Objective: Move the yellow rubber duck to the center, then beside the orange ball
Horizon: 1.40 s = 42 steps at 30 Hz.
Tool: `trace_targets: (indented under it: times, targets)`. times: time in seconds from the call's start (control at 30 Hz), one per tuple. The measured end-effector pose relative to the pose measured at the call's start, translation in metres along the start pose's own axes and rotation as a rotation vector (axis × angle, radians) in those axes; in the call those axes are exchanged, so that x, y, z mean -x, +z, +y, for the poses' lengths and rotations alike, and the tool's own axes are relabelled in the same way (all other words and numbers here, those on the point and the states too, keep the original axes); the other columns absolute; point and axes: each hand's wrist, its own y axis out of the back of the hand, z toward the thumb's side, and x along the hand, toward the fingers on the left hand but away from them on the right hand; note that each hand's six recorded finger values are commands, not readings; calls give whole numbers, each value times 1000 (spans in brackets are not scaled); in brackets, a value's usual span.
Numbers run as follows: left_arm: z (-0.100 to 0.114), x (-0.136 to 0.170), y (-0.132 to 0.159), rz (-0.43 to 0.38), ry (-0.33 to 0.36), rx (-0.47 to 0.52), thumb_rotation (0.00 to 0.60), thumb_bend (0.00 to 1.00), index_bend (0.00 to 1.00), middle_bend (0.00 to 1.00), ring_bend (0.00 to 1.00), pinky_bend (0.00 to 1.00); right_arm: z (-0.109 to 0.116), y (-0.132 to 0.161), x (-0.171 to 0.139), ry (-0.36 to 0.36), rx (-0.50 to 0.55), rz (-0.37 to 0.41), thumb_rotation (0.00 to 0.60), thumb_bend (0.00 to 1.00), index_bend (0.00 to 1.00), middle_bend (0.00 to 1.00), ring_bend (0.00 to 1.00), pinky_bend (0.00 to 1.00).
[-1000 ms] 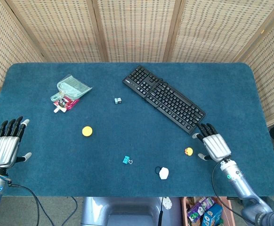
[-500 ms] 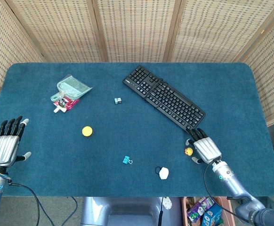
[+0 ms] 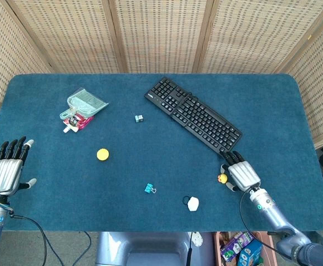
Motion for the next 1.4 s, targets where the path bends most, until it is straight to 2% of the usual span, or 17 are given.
trace_targets:
  times: [0.13, 0.33, 0.8, 1.0, 1.23, 1.4]
  targets:
    - [0, 0, 0, 2, -1, 0, 600, 0, 0, 0, 0, 0, 0, 1, 1, -1, 4, 4, 600, 282, 429, 0, 0, 0]
    - [-1, -1, 0, 1, -3, -1, 600, 0, 0, 0, 0, 0, 2, 2, 3, -3, 19, 5, 600, 302, 500, 0, 0, 0]
    - [-1, -1, 0, 0, -6, -1, 600, 0, 0, 0, 0, 0, 12, 3, 2, -23, 90, 11, 600, 302, 513, 0, 0, 0]
    - [0, 0, 1, -2, -6, 4, 600, 0, 0, 0, 0, 0, 33, 18, 15, -45, 110, 56, 600, 302, 513, 0, 0, 0]
    - [2, 0, -1, 0, -6, 20, 600, 0, 0, 0, 0, 0, 79, 59, 51, -69, 76, 156, 600, 310, 513, 0, 0, 0]
    - [1, 0, -2, -6, -18, 23, 600, 0, 0, 0, 0, 0, 99, 87, 75, -55, 53, 192, 600, 311, 513, 0, 0, 0]
